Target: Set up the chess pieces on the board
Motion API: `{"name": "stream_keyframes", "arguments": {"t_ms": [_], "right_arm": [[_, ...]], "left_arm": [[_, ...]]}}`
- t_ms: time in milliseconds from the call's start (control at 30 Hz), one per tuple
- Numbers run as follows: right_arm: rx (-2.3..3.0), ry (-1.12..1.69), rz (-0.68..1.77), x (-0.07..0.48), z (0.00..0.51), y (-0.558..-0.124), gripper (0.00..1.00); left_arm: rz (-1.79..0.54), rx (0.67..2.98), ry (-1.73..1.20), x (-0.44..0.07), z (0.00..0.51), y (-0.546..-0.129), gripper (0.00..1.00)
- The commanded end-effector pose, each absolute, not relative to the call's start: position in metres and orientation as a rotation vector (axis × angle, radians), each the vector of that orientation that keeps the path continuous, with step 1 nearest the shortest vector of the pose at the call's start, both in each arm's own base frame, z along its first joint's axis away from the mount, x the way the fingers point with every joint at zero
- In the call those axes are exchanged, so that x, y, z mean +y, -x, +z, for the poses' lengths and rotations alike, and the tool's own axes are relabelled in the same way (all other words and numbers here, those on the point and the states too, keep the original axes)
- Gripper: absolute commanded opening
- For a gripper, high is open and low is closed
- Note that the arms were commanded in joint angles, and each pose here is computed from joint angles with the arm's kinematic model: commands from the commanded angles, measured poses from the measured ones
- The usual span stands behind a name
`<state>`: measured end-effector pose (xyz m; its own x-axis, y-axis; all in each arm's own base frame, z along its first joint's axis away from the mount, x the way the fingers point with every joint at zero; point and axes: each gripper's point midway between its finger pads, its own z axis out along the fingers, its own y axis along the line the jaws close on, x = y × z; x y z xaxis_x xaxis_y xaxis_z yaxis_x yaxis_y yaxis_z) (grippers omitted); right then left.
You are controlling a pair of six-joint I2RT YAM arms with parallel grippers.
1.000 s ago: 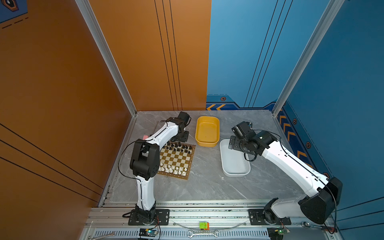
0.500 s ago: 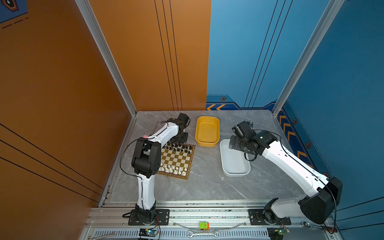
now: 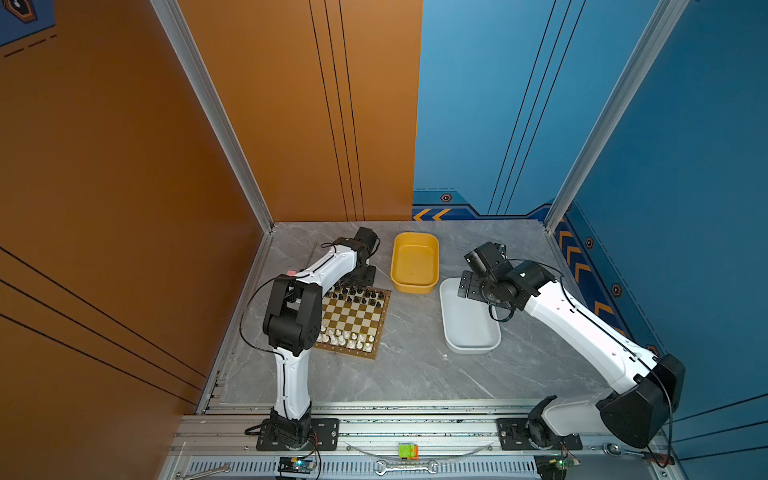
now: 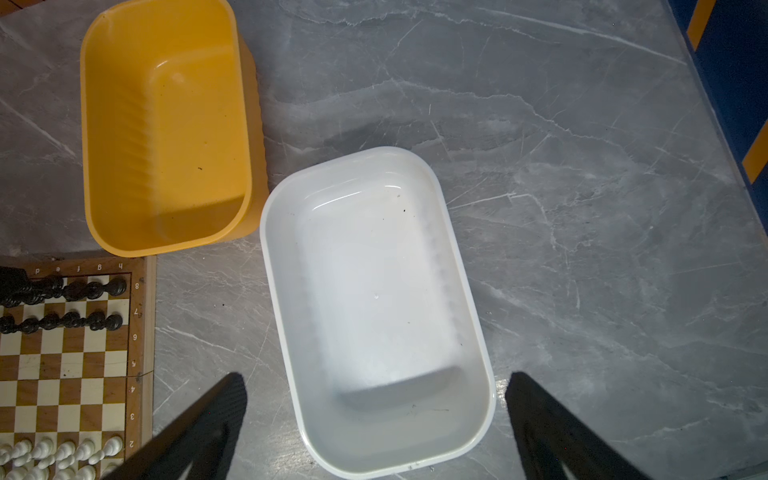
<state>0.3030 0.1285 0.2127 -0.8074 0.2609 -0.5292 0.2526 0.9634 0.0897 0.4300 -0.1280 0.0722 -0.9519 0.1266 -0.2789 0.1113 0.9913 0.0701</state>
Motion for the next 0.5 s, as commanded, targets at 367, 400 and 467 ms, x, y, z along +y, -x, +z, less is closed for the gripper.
{"name": "stream_keyframes", "arguments": {"t_ms": [367, 400, 467], "right_arm": [[2.551, -0.345, 0.016, 0.1297, 0.2163, -0.3079, 1.00], [2.552, -0.344, 0.018, 0.1300, 0.2163, -0.3082, 1.00], [2.550, -0.341, 0.021, 0.1306, 0.2173, -0.3084, 1.00]], "left_arm": [[0.052, 2.889, -0.156, -0.1257, 0.0640, -0.4203, 0.11], [0.049, 2.886, -0.157, -0.1262, 0.0653, -0.4204, 0.11], [0.052, 2.879, -0.156, -0.1256, 0.0686, -0.4201, 0.11]]}}
